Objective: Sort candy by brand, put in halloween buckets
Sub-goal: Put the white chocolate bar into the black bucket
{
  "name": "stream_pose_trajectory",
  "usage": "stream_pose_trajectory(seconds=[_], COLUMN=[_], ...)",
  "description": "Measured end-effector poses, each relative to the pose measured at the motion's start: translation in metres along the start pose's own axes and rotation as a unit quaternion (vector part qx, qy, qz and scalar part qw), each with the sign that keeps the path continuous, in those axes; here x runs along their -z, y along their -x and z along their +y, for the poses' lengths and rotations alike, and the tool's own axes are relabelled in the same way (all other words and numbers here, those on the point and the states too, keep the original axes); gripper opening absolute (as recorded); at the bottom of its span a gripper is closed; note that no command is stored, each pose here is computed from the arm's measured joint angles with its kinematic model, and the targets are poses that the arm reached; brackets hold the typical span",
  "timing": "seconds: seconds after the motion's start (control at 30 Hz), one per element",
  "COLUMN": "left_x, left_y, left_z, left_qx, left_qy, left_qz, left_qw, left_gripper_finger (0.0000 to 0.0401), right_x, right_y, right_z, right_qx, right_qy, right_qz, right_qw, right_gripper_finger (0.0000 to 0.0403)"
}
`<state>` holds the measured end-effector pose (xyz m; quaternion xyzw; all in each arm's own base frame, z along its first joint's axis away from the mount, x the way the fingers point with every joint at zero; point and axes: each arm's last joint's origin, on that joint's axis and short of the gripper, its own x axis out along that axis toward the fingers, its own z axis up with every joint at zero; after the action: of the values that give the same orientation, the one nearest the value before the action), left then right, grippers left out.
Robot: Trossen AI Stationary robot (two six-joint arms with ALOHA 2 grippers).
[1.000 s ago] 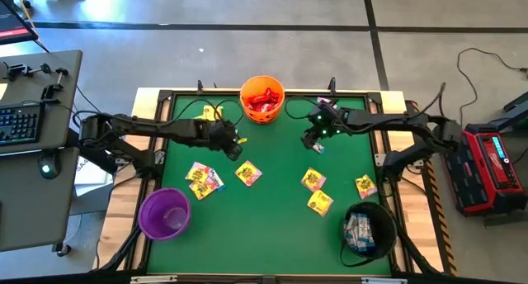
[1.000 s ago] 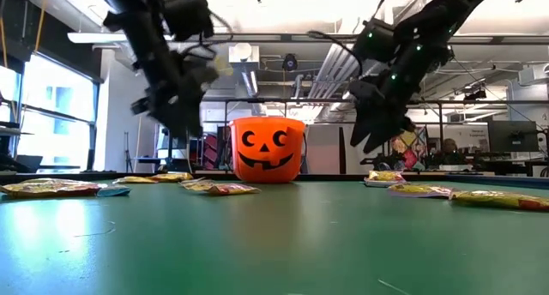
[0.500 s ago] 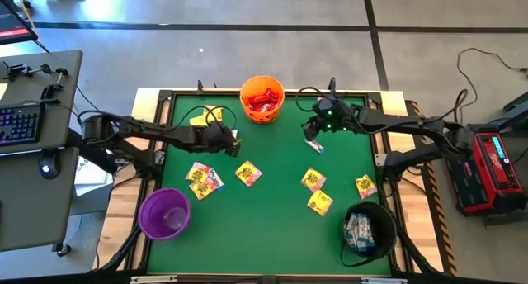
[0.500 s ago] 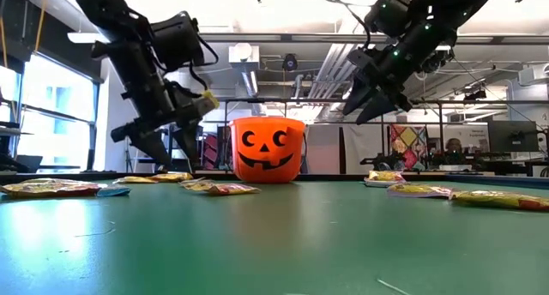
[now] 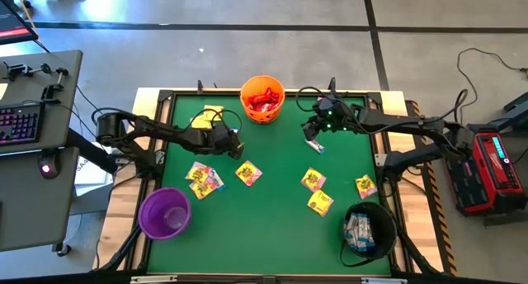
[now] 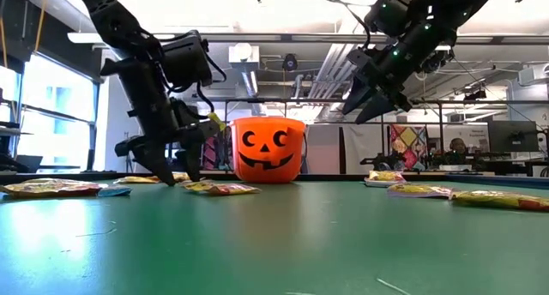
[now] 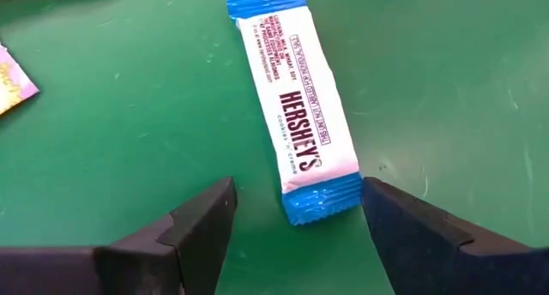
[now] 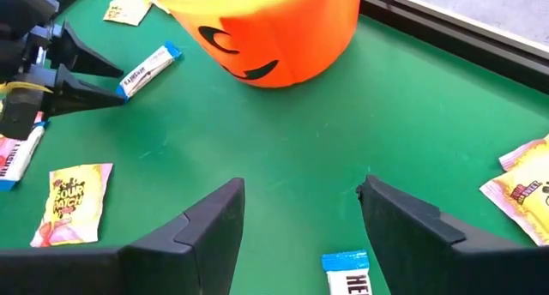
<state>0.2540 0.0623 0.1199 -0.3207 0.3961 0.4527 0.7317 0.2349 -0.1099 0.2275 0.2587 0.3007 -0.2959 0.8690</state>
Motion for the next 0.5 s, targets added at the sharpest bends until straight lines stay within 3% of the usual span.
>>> stream_pose_trajectory(seconds=[0.2,0.5], left_x=[-0.002,-0.005], left_y=[0.001,0.003], left_z=[0.003,0.011], left_qx=[0.001,-0.009], left_qy=[0.004,-0.045], left_qz=[0.016,0.033], left_qw=[1.000,0.998], left_gripper_finger=[0.0204,0.0054], right_x=[0.000,-0.003], right_y=[0.000,0.000], right_z=[-0.001,0.000], right_qx=[0.009,0.006], right_qy=[0.000,-0.001], right_qz=[-0.004,-0.019], right_qw=[1.000,1.000], right_gripper_finger=[0.0220,0.0220])
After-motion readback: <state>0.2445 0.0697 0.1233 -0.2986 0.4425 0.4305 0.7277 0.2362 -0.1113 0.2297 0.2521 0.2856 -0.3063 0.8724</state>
